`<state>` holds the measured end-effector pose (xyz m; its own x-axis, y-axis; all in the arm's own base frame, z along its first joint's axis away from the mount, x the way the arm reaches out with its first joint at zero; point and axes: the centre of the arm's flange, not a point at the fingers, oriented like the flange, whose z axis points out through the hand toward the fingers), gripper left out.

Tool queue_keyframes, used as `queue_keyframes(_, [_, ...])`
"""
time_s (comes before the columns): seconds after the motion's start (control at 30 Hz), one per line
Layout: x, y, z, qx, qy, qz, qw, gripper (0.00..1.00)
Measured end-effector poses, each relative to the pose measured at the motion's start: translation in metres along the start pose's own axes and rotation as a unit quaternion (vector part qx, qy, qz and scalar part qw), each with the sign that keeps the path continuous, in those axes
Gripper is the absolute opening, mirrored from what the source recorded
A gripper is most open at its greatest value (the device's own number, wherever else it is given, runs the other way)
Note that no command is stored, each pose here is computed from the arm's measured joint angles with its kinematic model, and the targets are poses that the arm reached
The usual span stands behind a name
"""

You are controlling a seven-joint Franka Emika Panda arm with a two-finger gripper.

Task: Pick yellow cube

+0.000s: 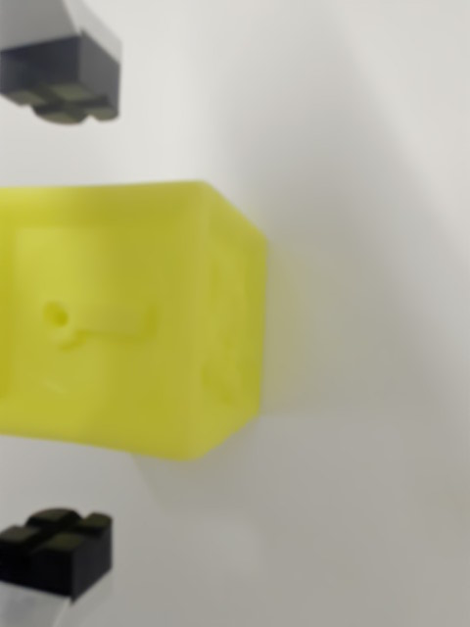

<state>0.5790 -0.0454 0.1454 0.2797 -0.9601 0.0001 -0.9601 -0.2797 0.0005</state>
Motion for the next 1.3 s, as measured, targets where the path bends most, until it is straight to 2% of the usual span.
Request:
queue_keyframes(0.47, [0.000, 0.000, 0.027, -0.0004, -0.0001, 0.003, 1.0000, 1.00])
queue_keyframes(0.5, [0.000, 0.000, 0.027, -0.0004, -0.0001, 0.003, 1.0000, 0.00])
queue_keyframes(0.7, [0.000, 0.000, 0.022, -0.0003, -0.0003, 0.003, 1.0000, 0.00])
queue_keyframes(1.3, [0.000, 0.000, -0.023, -0.0001, -0.0005, 0.004, 1.0000, 0.00])
